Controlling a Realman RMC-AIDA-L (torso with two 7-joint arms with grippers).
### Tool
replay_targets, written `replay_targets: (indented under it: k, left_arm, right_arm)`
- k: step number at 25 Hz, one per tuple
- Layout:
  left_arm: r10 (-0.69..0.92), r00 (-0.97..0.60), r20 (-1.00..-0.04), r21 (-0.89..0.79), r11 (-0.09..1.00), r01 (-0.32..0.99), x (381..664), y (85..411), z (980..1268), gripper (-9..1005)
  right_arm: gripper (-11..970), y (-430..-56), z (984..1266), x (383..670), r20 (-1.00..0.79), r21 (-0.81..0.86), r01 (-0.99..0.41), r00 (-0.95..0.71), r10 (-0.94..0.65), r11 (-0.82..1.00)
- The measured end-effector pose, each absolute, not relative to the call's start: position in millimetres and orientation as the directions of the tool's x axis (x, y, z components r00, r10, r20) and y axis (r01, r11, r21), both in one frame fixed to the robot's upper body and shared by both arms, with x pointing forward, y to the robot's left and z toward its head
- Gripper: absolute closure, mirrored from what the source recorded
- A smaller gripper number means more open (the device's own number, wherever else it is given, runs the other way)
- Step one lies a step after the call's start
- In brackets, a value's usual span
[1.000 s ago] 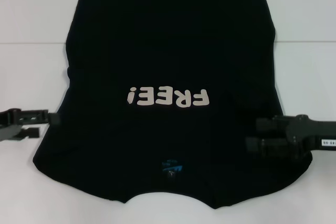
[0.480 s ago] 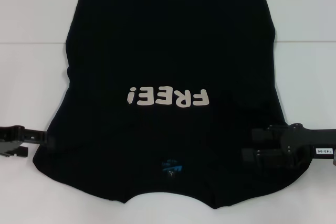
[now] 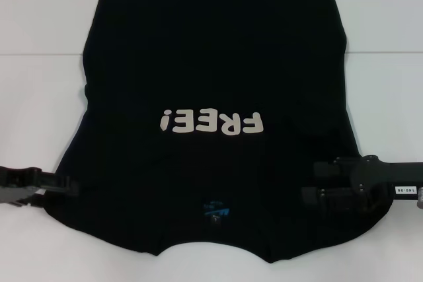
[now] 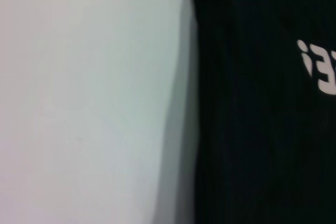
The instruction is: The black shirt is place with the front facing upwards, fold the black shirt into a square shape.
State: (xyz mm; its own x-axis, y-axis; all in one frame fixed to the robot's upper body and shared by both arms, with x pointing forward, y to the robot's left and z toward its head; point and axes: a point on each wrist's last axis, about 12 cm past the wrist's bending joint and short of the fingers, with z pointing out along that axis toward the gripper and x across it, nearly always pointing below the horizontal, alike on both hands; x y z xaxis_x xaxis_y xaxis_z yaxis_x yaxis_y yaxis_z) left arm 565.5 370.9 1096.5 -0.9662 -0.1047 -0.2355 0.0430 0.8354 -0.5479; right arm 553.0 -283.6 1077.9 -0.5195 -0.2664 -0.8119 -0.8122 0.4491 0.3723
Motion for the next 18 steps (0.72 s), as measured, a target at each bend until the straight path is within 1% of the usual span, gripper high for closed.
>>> replay_targets:
  k: [7,12,15,18]
  left_arm:
    - [-0.07,-0.97,-0.233,-0.55,0.832,0.072,570,356,1093,99]
    - [-0.06,-0.966,-0.252,-0.53,0.843,0.086,571,356,1092,363]
    - [-0.053,-0.967,-0.25,-0.526,0.846,0.089,571,355,1092,521]
    - [-0.053,-0.967,-0.248,-0.528,0.845,0.089,572,354,1092,585]
  right_arm:
    - [124,-282,1079,554,-0.813,0.378,-0.811,-0.522,-0.259,0.447]
    - [126,-282,1080,555,-0.806,0.397,-0.799,-0.539,-0.245,0.452]
    - [127,-287,1087,559,-0.78,0.435,-0.762,-0.585,-0.221,0.48]
    - [129,-302,1103,572,-0.706,0.494,-0.666,-0.683,-0.19,0.559]
